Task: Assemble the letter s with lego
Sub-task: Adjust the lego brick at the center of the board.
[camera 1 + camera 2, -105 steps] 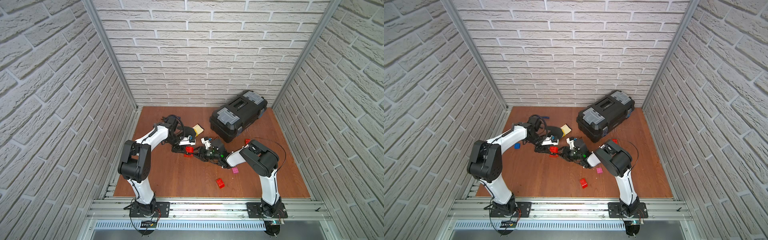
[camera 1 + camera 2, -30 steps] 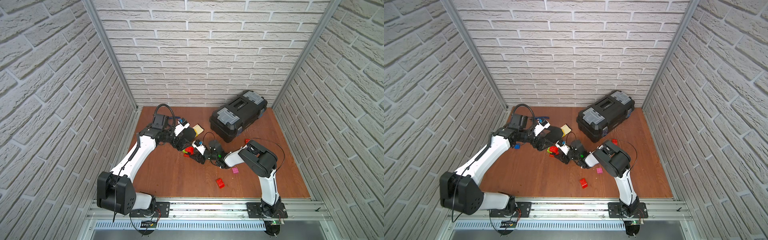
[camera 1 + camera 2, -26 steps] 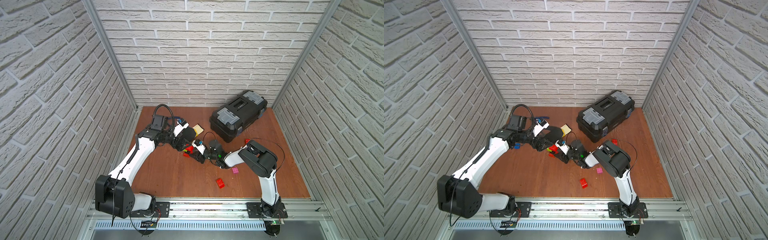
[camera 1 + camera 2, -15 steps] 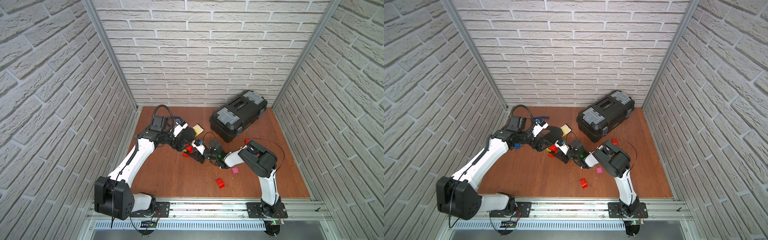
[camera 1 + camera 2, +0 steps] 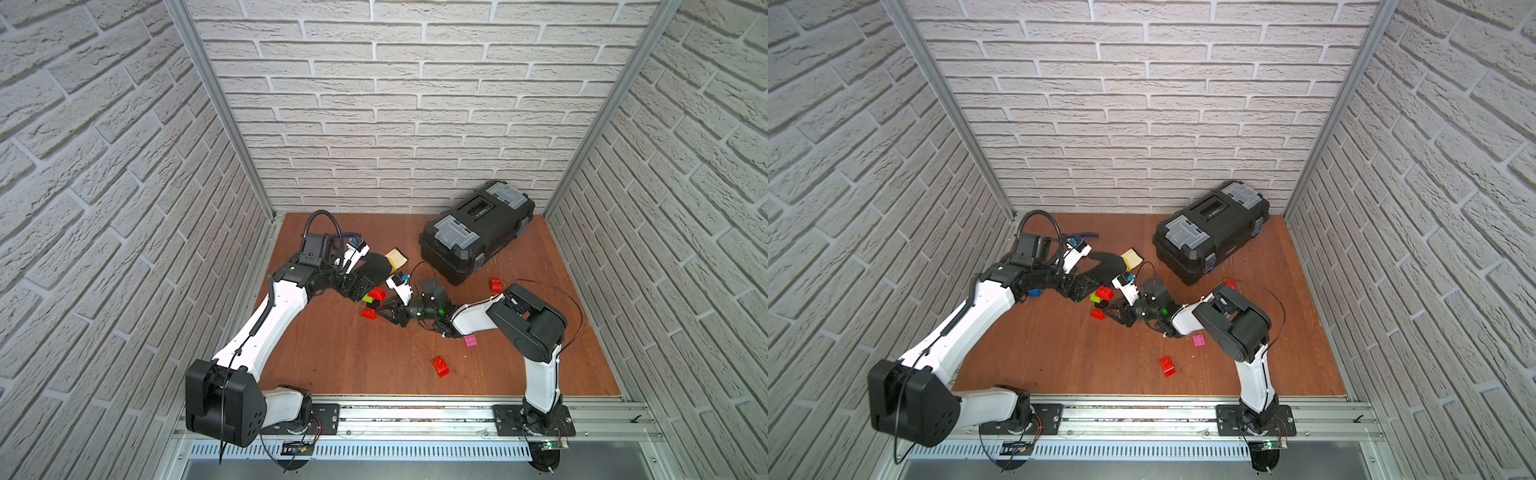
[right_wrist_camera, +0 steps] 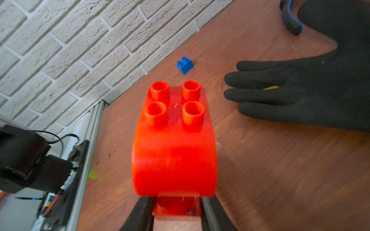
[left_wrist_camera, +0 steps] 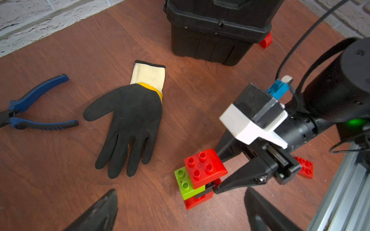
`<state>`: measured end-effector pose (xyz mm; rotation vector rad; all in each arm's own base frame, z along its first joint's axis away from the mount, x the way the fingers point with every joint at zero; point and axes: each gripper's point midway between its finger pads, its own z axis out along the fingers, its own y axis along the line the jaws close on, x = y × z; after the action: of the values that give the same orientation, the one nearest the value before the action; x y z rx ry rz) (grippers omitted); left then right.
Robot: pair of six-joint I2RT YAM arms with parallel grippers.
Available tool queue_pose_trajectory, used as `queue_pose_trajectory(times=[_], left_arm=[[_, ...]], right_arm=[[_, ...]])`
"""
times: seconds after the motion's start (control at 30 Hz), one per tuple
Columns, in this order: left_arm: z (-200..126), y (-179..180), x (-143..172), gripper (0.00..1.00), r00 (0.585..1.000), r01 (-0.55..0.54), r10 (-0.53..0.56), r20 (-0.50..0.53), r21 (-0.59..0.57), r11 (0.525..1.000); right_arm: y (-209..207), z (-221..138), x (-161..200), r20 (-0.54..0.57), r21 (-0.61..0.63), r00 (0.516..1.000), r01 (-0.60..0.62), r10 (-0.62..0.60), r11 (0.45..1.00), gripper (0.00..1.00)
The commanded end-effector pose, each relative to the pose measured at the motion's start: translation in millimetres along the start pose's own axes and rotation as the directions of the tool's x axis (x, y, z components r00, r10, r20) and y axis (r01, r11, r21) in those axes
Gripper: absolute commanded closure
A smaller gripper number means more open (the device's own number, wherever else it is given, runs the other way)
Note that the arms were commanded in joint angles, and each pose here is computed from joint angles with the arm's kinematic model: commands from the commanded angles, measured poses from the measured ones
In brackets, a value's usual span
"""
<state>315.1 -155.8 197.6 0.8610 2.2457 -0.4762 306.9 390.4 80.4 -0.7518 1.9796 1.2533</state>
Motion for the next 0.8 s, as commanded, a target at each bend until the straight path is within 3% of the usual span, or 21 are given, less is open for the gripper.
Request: queue_pose_trajectory(times=[0.0, 0.37, 0.77], left_arm=[[-4.0, 8.4, -4.8, 0.02, 0.999, 0.001, 0.001, 0.037, -0.048, 0.999], [-6.6, 18.1, -2.1, 0.02, 0.999, 0.004, 0.000, 0.041, -0.116, 0.993], [-5.5, 24.5, -0.9, 0.02, 0.998, 0.029, -0.020, 0.059, -0.154, 0.988]], right_arm=[[18.6, -1.0, -3.2, -0.046, -0.042, 0.979, -0.199, 0.197, 0.979, 0.73], [18.1, 18.2, 9.9, -0.122, -0.087, 0.856, -0.513, 0.502, 0.854, 0.71], [10.6, 33.0, 18.6, -0.184, -0.045, 0.739, -0.665, 0.648, 0.746, 0.71]])
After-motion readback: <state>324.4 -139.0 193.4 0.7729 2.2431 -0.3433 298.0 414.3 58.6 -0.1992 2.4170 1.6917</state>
